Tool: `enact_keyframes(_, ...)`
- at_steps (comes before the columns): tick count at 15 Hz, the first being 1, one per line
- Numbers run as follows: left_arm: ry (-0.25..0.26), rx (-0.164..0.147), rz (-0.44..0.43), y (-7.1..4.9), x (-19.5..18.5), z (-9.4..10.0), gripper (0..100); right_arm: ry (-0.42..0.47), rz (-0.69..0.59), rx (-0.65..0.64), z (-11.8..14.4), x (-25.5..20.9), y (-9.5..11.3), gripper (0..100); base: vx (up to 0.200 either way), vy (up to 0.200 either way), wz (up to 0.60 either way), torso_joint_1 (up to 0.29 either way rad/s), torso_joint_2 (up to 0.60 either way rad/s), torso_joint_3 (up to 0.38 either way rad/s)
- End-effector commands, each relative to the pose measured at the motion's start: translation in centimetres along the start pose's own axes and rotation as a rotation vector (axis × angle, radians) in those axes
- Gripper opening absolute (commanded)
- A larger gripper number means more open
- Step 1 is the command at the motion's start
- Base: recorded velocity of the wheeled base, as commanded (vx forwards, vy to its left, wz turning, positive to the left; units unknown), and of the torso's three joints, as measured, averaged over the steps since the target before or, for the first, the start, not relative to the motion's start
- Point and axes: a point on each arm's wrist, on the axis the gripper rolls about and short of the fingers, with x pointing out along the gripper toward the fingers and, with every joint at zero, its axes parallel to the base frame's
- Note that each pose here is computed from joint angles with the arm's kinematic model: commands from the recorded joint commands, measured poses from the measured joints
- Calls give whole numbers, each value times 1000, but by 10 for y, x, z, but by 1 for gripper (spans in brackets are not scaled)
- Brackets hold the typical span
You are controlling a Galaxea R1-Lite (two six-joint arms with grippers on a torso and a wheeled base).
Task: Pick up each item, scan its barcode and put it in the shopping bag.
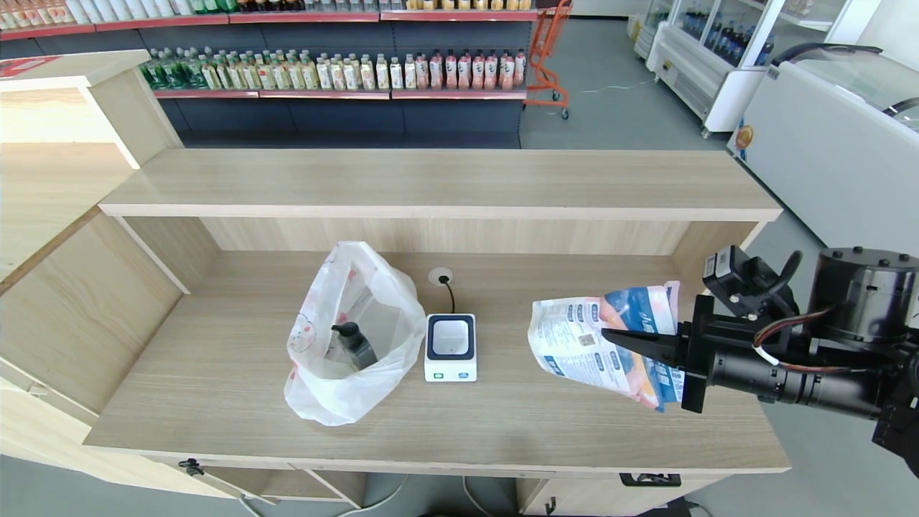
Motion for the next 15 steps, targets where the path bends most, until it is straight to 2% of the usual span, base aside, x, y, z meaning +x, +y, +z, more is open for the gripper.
enact_keyframes(1,-1,-1,2,0,0,0,100,12,-10,14,-4,-2,-2,0,0,200,0,-12,7,-2)
enact_keyframes(5,-1,1,0,0,0,0,100,47,-27,54,-15,-7,-3,0,0,0,0,0,0,0)
enact_keyframes(13,-1,-1,2,0,0,0,100,77,-26,78,-25,-6,-4,0,200,0,0,0,4,3)
enact_keyframes(15,-1,-1,2,0,0,0,100,81,-24,82,-27,-3,-6,0,0,0,0,0,0,0)
